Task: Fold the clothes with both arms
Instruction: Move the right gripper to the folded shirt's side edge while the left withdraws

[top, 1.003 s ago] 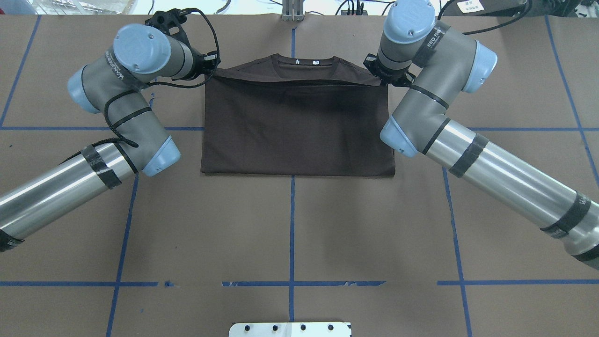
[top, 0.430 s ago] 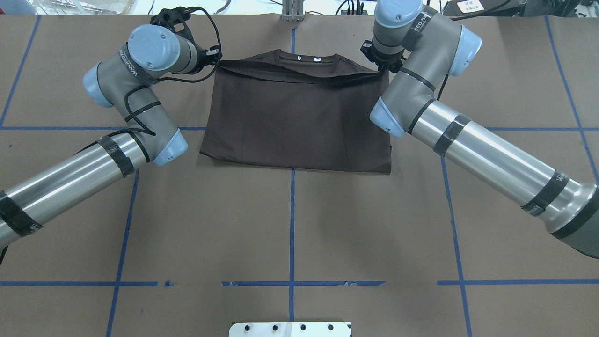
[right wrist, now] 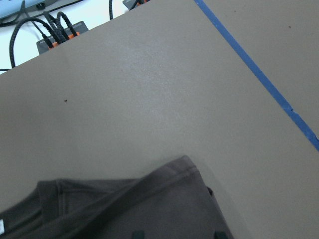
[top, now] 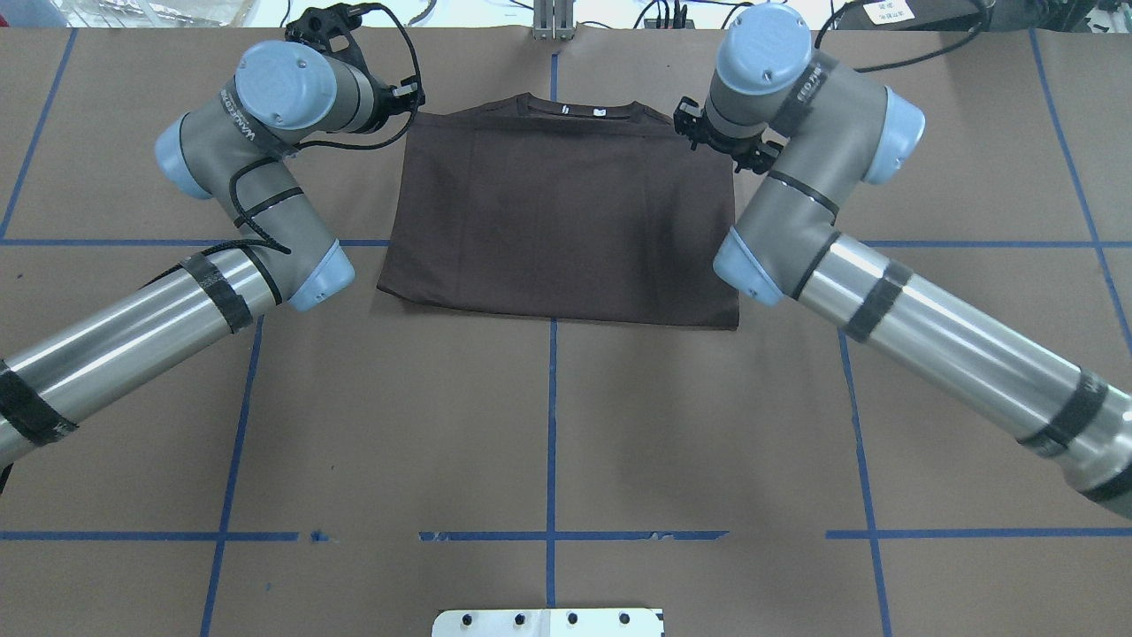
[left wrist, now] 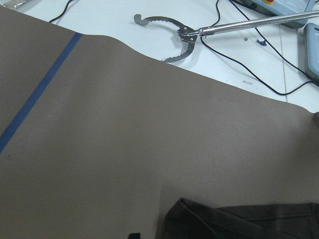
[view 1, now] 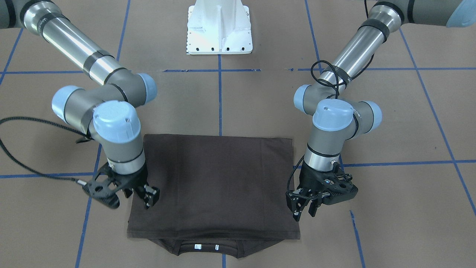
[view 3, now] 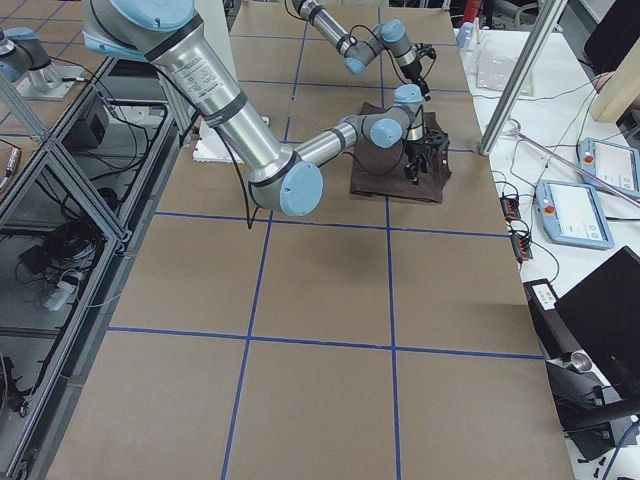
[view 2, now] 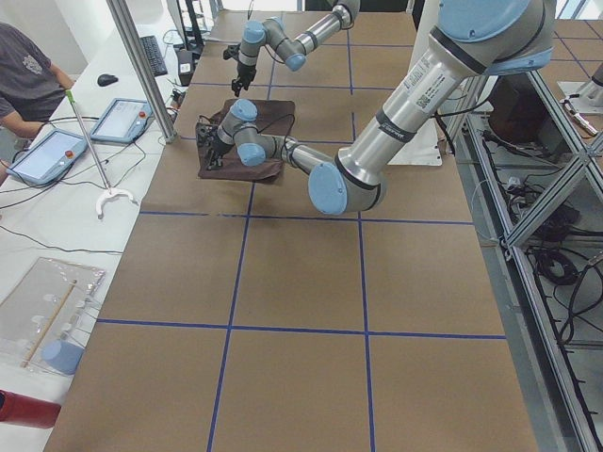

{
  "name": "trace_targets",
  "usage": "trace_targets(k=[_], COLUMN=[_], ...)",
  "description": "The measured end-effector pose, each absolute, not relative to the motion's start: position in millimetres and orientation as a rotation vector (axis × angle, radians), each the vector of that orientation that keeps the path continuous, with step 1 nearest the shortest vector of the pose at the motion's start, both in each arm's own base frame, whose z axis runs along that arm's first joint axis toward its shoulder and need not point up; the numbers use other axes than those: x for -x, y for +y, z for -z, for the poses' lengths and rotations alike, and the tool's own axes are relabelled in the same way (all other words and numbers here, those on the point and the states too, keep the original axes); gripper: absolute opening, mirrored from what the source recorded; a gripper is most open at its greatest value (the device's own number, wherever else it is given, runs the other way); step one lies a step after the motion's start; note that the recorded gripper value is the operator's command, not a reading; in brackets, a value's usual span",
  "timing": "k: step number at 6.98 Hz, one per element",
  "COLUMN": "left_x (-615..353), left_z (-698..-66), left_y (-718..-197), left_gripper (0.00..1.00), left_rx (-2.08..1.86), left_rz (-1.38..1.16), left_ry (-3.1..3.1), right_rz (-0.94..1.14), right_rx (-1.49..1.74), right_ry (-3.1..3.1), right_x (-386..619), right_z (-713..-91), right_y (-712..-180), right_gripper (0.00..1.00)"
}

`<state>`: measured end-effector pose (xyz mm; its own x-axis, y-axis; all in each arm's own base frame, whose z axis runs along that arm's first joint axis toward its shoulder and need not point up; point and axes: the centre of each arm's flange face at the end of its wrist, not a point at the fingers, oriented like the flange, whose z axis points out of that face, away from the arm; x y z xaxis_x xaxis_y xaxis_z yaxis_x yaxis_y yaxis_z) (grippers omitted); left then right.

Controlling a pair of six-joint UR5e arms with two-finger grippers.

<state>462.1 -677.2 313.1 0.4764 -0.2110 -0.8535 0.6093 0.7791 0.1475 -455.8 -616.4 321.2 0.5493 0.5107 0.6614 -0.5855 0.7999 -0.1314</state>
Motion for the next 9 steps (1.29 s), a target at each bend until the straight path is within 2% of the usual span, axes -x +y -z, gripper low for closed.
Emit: trace_targets(k=[2,3,4,6,7,8,9], left_x=[-458,-455,-453,-452,-450,-447,-445], left_z=[-309,-313,-316,-317,-320,-326,-331], left_y=[-674,-671,-668,-666,-663,-660,-657], left_gripper=[0.57,0.57,0.57,0.57,0.57,0.57,0.57], left_rx=[-0.476,-0.476,-0.476,-0.477,-0.478,-0.477,-0.476], left_rz=[0.526,0.529,0.530,0.529,0.527,0.525,0.523], left_ry=[0.967,0.971,0.975,0.979,0.979,0.976,0.972], right_rz=[-0.696,-0.721,-0.735,-0.747,-0.760,-0.766,-0.769], right_rx=[-0.015,0.027,0.052,0.073,0.081,0.085,0.086], right_ry=[-0.821,-0.826,-0.819,-0.801,-0.792,-0.786,-0.784], right_x=[447,448,451,462,470,475,476], right_z=[-336,-347,-356,-365,-366,-367,-368], right_y=[-515,-485,-469,-463,-466,-469,-471], right_gripper=[0.91,0.88,0.87,0.71,0.53,0.01,0.00])
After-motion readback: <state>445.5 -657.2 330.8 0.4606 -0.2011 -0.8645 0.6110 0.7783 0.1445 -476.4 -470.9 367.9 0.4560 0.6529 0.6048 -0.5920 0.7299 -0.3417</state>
